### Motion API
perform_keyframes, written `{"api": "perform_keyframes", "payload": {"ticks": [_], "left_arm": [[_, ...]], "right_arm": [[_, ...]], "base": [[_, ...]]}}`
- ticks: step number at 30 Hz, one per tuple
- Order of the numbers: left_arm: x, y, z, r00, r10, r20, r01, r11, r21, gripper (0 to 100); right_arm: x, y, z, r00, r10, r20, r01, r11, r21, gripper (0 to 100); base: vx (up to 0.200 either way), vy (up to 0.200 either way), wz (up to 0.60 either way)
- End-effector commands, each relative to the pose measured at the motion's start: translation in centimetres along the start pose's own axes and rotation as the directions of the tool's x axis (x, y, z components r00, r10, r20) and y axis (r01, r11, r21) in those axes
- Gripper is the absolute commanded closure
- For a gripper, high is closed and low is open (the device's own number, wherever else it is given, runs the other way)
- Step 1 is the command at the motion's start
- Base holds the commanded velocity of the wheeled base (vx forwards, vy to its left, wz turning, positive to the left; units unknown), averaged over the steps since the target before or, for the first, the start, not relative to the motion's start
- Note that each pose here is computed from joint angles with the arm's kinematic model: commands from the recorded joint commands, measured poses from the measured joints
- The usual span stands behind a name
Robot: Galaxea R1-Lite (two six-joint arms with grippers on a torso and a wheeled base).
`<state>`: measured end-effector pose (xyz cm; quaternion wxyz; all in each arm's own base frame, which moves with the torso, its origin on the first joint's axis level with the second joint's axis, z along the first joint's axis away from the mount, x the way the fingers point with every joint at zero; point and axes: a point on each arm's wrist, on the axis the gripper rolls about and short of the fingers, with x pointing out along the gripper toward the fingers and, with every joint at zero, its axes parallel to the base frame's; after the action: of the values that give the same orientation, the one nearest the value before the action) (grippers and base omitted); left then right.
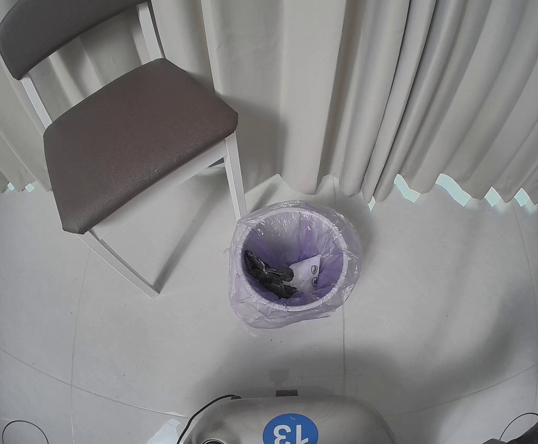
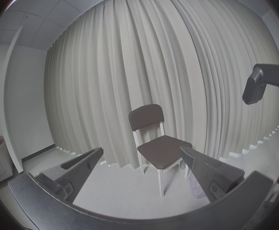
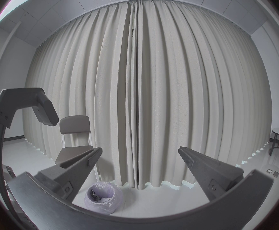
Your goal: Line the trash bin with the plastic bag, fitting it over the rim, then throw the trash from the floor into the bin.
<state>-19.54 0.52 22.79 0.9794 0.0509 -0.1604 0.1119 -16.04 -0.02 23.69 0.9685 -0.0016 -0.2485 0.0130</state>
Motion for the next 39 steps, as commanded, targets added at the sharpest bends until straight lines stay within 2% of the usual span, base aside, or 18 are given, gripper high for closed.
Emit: {"api": "perform_keyframes", "payload": {"ticks": [1, 4, 8, 11, 14, 18, 25, 27, 31, 35, 38, 39], "left_arm": [[0.9, -0.3, -1.1, 1.0, -0.005, -0.028, 0.005, 1.0, -0.002, 0], [1.9, -0.6, -1.3, 1.0, -0.002, -0.006, 0.002, 0.999, -0.04, 0], [3.0, -0.8, -1.3, 0.998, 0.007, 0.056, -0.003, 0.998, -0.071, 0], [3.4, -0.9, -1.0, 0.993, 0.011, 0.115, 0.0, 0.996, -0.095, 0], [4.0, -1.0, -0.9, 0.986, 0.016, 0.167, 0.005, 0.993, -0.121, 0], [5.1, -1.3, -1.4, 0.977, 0.022, 0.212, 0.009, 0.989, -0.146, 0], [8.0, -2.4, -4.2, 0.959, -0.02, 0.284, 0.06, 0.989, -0.134, 0], [9.0, -2.9, -5.7, 0.952, -0.033, 0.306, 0.076, 0.988, -0.132, 0], [9.8, -3.4, -7.7, 0.954, -0.036, 0.299, 0.079, 0.987, -0.136, 0], [10.6, -3.9, -10.1, 0.97, -0.045, 0.241, 0.08, 0.988, -0.135, 0], [10.9, -4.1, -11.4, 0.977, -0.051, 0.205, 0.08, 0.987, -0.138, 0], [11.2, -4.4, -12.8, 0.985, -0.055, 0.164, 0.08, 0.986, -0.149, 0]], "right_arm": [[0.4, 0.0, -1.1, 1.0, -0.001, -0.03, 0.001, 1.0, 0.007, 0], [0.9, 0.0, -1.5, 1.0, 0.007, -0.024, -0.006, 1.0, 0.03, 0], [1.7, 0.0, -2.2, 1.0, 0.01, 0.008, -0.01, 1.0, 0.017, 0], [2.2, 0.0, -2.3, 0.998, 0.012, 0.059, -0.012, 1.0, 0.006, 0], [2.5, 0.0, -2.1, 0.989, 0.012, 0.146, -0.013, 1.0, 0.003, 0], [2.8, 0.0, -2.1, 0.976, 0.012, 0.217, -0.01, 1.0, -0.011, 0], [3.8, -0.1, -3.5, 0.943, 0.016, 0.332, 0.007, 0.998, -0.07, 0], [4.0, 0.0, -4.3, 0.917, 0.037, 0.398, 0.008, 0.994, -0.111, 0], [4.2, 0.0, -5.5, 0.89, 0.054, 0.452, 0.017, 0.988, -0.153, 0], [4.4, 0.1, -6.7, 0.888, 0.082, 0.453, 0.008, 0.981, -0.193, 0], [4.4, 0.1, -6.8, 0.883, 0.088, 0.461, 0.002, 0.982, -0.191, 0], [4.4, 0.1, -7.1, 0.884, 0.088, 0.459, 0.0, 0.982, -0.188, 0]], "base": [[0.0, 0.0, 0.0], [0.0, 0.0, 0.0], [0.0, 0.0, 0.0], [0.0, 0.0, 0.0], [0.0, 0.0, 0.0], [0.0, 0.0, 0.0], [0.0, 0.0, 0.0], [0.0, 0.0, 0.0], [0.0, 0.0, 0.0], [0.0, 0.0, 0.0], [0.0, 0.0, 0.0], [0.0, 0.0, 0.0]]}}
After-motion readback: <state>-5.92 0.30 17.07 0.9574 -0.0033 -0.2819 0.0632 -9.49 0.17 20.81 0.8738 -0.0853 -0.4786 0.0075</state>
